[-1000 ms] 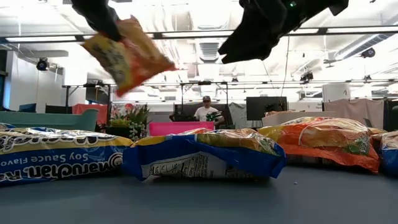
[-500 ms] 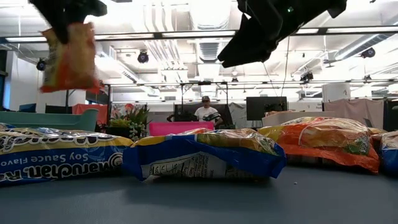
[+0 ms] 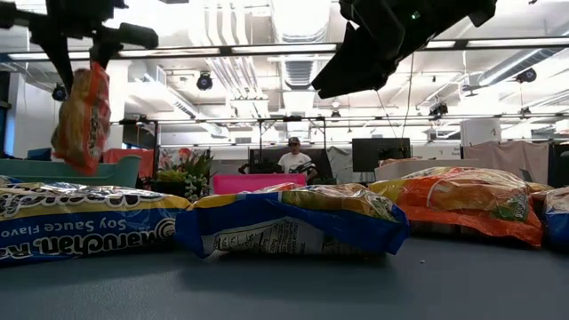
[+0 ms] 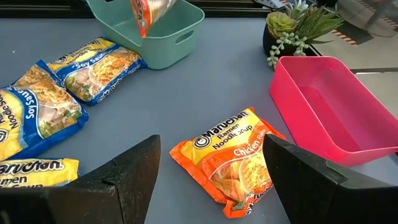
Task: Sort Maruchan noodles
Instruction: Put the orange noodle pack into the green bin
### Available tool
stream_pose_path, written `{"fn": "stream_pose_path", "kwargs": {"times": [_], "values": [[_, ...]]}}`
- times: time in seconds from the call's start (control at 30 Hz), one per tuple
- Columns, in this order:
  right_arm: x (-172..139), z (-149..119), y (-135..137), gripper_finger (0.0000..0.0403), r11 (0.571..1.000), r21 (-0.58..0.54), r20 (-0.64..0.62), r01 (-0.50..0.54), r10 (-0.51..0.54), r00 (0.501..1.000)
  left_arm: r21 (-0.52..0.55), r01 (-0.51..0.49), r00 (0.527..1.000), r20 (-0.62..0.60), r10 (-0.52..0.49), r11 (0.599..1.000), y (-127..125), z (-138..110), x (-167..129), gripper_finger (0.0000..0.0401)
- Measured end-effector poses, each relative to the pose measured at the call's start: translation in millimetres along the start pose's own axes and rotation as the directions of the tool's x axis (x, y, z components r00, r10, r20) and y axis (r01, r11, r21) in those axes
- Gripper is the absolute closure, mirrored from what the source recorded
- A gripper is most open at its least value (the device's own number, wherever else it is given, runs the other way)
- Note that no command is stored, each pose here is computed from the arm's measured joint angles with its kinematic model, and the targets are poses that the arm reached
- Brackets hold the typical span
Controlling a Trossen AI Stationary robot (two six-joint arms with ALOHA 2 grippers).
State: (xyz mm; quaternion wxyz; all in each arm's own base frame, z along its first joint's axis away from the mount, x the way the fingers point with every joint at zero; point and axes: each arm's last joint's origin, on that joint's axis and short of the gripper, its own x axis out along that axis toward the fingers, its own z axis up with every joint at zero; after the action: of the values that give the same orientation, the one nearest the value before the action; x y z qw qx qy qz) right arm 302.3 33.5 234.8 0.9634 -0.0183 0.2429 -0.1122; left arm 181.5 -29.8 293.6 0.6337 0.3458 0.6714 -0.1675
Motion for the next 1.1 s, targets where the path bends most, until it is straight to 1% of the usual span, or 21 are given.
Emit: {"fn": "stream_pose_path", "kwargs": {"times": [0.17,0.23,0.33,0.6,0.83,1.1], "values": [[0,0,0,0.0131,1.0,0.001,0.0,0.0,0.0,1.0,0.047,-0.028,0.999,0.034,0.027,0.998,-1,3,11,0.0316],[0,0,0,0.0131,1.0,0.004,-0.001,0.0,0.0,1.0,0.077,-0.032,0.999,0.036,0.029,0.997,-2,4,15,0.032],[0,0,0,0.0131,1.0,0.004,-0.001,0.0,0.0,1.0,0.089,-0.047,0.999,0.025,0.045,0.995,-2,4,18,0.0322],[0,0,0,0.0131,1.0,0.011,-0.001,0.0,0.0,1.0,0.067,-0.1,0.993,0.063,0.096,0.993,2,9,18,0.0323],[0,0,0,0.0131,1.0,0.012,-0.001,-0.001,0.001,1.0,0.036,-0.095,0.994,0.054,0.093,0.995,5,7,23,0.0322],[0,0,0,0.0131,1.0,0.012,-0.001,-0.002,0.002,1.0,0.047,-0.082,0.996,0.021,0.082,0.995,-1,7,42,0.0317]]}}
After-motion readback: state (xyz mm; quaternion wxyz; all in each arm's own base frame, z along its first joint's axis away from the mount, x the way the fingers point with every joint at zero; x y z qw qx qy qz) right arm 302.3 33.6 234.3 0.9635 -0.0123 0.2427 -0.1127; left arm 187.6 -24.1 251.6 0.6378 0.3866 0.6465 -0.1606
